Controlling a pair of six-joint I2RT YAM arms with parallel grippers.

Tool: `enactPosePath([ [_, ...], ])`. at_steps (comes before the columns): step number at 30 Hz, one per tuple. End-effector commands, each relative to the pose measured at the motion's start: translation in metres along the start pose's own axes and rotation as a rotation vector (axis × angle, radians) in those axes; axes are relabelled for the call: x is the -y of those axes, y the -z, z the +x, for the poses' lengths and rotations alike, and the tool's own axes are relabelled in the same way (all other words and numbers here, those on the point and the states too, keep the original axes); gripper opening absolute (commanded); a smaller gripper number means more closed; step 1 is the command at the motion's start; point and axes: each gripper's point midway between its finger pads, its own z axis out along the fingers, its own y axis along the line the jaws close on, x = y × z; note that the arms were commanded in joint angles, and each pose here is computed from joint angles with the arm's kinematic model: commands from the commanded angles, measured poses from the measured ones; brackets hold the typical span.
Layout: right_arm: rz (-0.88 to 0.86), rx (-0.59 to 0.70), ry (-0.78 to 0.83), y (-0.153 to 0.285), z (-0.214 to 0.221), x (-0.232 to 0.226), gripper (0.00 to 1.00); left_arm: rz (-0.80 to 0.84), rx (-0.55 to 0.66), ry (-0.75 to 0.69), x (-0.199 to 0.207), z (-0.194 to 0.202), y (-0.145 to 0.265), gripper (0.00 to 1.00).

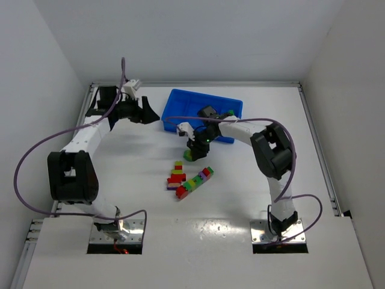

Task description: Sort the legos into containers by color

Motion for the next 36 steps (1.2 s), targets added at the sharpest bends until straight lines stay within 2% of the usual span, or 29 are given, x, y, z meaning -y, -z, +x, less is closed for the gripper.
enactPosePath([
  [1,-0.031,0.231,0.063,0.058,-0.058,-0.015,0.1,0.434,-0.04,0.05,0.046,0.023,-0.001,0.77],
  [4,-0.073,0.311,-0.035,0.081,-0.073,-0.02,0.08,0.584,-0.096,0.108,0.067,0.04,-0.008,0.77],
  [10,-0.235,0.462,-0.273,0.117,-0.105,-0.024,0.08,0.681,-0.107,-0.011,0.098,0.039,-0.02,0.77],
  [16,-0.318,0.549,-0.394,0.128,-0.119,-0.026,0.08,0.728,-0.091,-0.146,0.127,0.032,-0.026,0.77],
  [29,-0.346,0.572,-0.43,0.125,-0.124,-0.019,0.08,0.804,-0.083,-0.206,0.16,0.02,-0.023,0.75],
  [33,-0.342,0.577,-0.42,0.125,-0.124,-0.018,0.08,0.836,-0.085,-0.206,0.167,0.017,-0.022,0.67],
  [34,-0.342,0.577,-0.42,0.125,-0.124,-0.018,0.08,0.845,-0.09,-0.198,0.166,0.019,-0.023,0.58],
  [36,-0.342,0.577,-0.42,0.125,-0.124,-0.018,0.08,0.845,-0.084,-0.206,0.167,0.015,-0.023,0.5],
])
